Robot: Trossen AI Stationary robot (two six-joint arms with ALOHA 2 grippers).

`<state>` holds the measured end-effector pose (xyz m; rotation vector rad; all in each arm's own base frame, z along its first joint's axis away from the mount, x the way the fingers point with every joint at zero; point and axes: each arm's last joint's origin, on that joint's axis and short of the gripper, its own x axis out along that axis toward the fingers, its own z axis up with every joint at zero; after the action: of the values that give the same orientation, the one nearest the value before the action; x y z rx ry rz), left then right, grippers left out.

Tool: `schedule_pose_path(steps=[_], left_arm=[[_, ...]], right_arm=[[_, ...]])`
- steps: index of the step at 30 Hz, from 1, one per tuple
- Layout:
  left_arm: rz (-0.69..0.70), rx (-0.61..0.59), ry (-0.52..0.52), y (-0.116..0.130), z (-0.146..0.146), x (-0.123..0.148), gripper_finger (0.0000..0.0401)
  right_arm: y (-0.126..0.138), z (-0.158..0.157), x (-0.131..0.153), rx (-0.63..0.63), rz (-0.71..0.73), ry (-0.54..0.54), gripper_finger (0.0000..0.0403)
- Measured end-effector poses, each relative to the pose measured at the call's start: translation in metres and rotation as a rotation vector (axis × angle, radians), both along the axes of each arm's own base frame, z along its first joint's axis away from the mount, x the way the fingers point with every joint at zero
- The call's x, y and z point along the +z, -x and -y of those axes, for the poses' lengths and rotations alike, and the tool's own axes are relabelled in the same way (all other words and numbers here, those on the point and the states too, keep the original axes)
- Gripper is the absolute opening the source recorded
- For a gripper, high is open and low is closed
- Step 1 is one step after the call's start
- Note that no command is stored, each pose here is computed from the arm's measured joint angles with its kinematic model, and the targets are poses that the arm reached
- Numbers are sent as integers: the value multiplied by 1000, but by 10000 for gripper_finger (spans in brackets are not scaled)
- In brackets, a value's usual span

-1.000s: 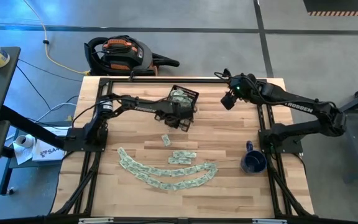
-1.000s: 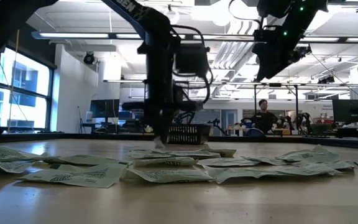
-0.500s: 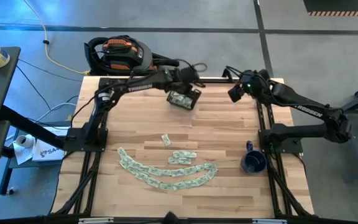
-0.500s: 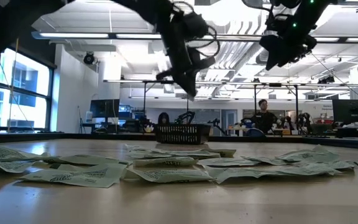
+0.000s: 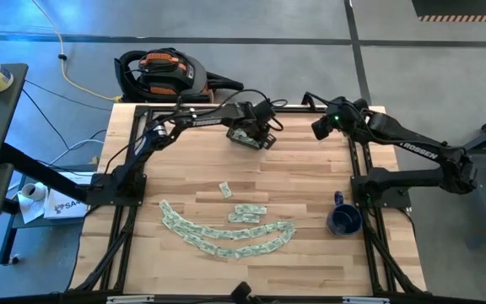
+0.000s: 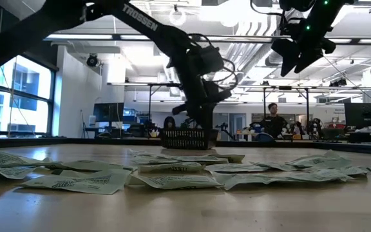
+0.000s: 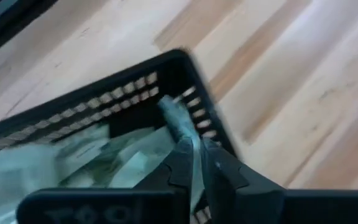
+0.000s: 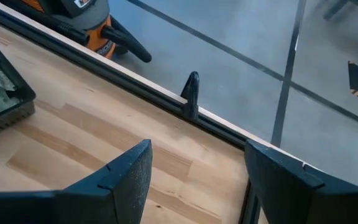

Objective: Pick and place Stevia / Truvia into bins
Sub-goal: Put the stevia packet into the black bin

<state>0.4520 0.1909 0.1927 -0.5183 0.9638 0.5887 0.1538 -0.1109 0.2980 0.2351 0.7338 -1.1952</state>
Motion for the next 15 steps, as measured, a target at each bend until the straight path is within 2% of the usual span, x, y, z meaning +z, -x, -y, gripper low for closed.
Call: schedule_pose_path(steps=[7,11,15], left_arm=[[-45,21,-59,2,2,2,66],[-99,29,-39,14,4,15,90],[-195,12,17,31,18,33,112]], right_arm=[[0,0,0,-10,-8,8,245],[1,0,0,-13,-12,13,245],[1,0,0,-6,-20,13,245]])
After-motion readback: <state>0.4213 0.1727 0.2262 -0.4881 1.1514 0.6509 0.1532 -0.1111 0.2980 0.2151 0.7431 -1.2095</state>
